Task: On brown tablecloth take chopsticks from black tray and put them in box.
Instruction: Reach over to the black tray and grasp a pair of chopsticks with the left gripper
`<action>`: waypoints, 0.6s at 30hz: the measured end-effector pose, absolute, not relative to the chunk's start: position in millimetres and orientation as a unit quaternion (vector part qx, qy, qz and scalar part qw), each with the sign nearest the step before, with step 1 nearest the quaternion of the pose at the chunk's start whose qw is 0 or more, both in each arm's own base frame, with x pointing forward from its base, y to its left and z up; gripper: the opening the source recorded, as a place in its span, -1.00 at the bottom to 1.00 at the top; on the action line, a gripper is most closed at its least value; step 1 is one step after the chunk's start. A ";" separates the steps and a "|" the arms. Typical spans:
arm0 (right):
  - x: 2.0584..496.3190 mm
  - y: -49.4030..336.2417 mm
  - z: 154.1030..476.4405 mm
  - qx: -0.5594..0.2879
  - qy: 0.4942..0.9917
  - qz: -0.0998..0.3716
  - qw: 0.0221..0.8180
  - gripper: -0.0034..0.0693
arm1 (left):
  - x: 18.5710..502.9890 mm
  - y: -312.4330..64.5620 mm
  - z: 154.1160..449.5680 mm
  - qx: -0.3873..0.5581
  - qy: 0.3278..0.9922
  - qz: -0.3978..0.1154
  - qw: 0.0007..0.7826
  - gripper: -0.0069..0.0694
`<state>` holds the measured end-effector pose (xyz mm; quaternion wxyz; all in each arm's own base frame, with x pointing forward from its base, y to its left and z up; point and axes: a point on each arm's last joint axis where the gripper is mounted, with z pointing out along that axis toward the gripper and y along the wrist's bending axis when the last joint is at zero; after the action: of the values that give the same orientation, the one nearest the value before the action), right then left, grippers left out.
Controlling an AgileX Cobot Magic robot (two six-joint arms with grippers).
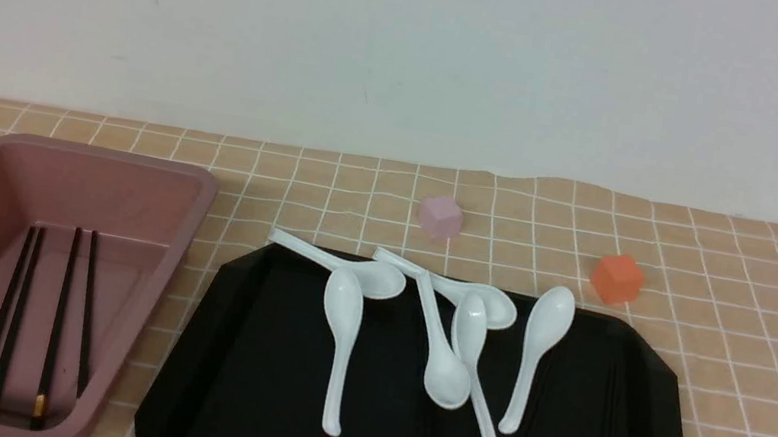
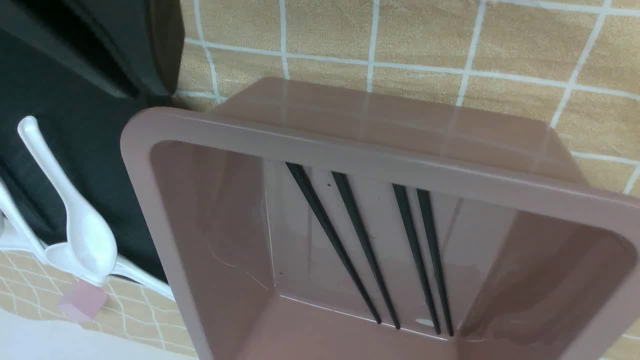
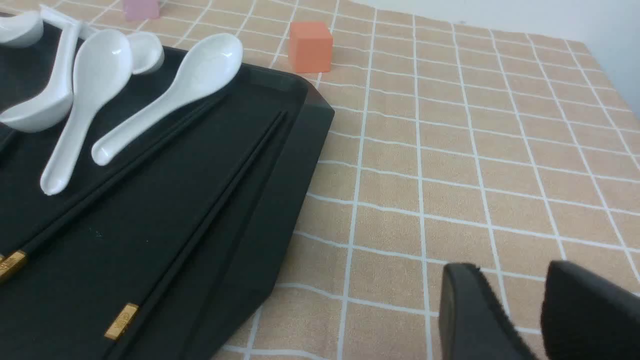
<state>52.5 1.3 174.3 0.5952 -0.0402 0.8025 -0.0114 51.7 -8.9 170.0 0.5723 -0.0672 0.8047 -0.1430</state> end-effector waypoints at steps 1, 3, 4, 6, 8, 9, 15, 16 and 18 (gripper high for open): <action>52.5 1.3 174.3 -0.040 0.803 -0.011 0.595 -0.25 | 51.7 -8.9 170.0 -0.067 0.805 -0.143 0.572 -0.73; 52.5 1.3 174.3 -0.040 0.803 -0.011 0.595 -0.25 | 51.7 -8.9 170.0 -0.067 0.805 -0.143 0.572 -0.72; 52.5 1.3 174.3 -0.040 0.803 -0.011 0.595 -0.25 | 51.7 -8.9 170.0 -0.067 0.805 -0.143 0.572 -0.72; 52.5 1.3 174.3 -0.040 0.803 -0.011 0.595 -0.25 | 51.7 -8.9 170.0 -0.067 0.805 -0.143 0.572 -0.72; 52.5 1.3 174.3 -0.040 0.803 -0.011 0.595 -0.25 | 51.7 -8.9 170.0 -0.067 0.805 -0.143 0.572 -0.72; 52.5 1.3 174.3 -0.040 0.803 -0.011 0.595 -0.25 | 51.7 -8.9 170.0 -0.067 0.805 -0.143 0.572 -0.72; 52.5 1.3 174.3 -0.040 0.803 -0.011 0.595 -0.25 | 51.7 -8.9 170.0 -0.067 0.805 -0.143 0.572 -0.72; 52.5 1.3 174.3 -0.040 0.803 -0.011 0.595 -0.25 | 51.7 -8.9 170.0 -0.067 0.805 -0.143 0.572 -0.72; 52.5 1.3 174.3 -0.040 0.803 -0.011 0.595 -0.25 | 51.7 -8.9 170.0 -0.067 0.805 -0.143 0.572 -0.72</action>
<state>52.5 1.3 174.3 0.5952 -0.0402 0.8025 -0.0114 51.7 -8.9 170.0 0.5723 -0.0672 0.8047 -0.1430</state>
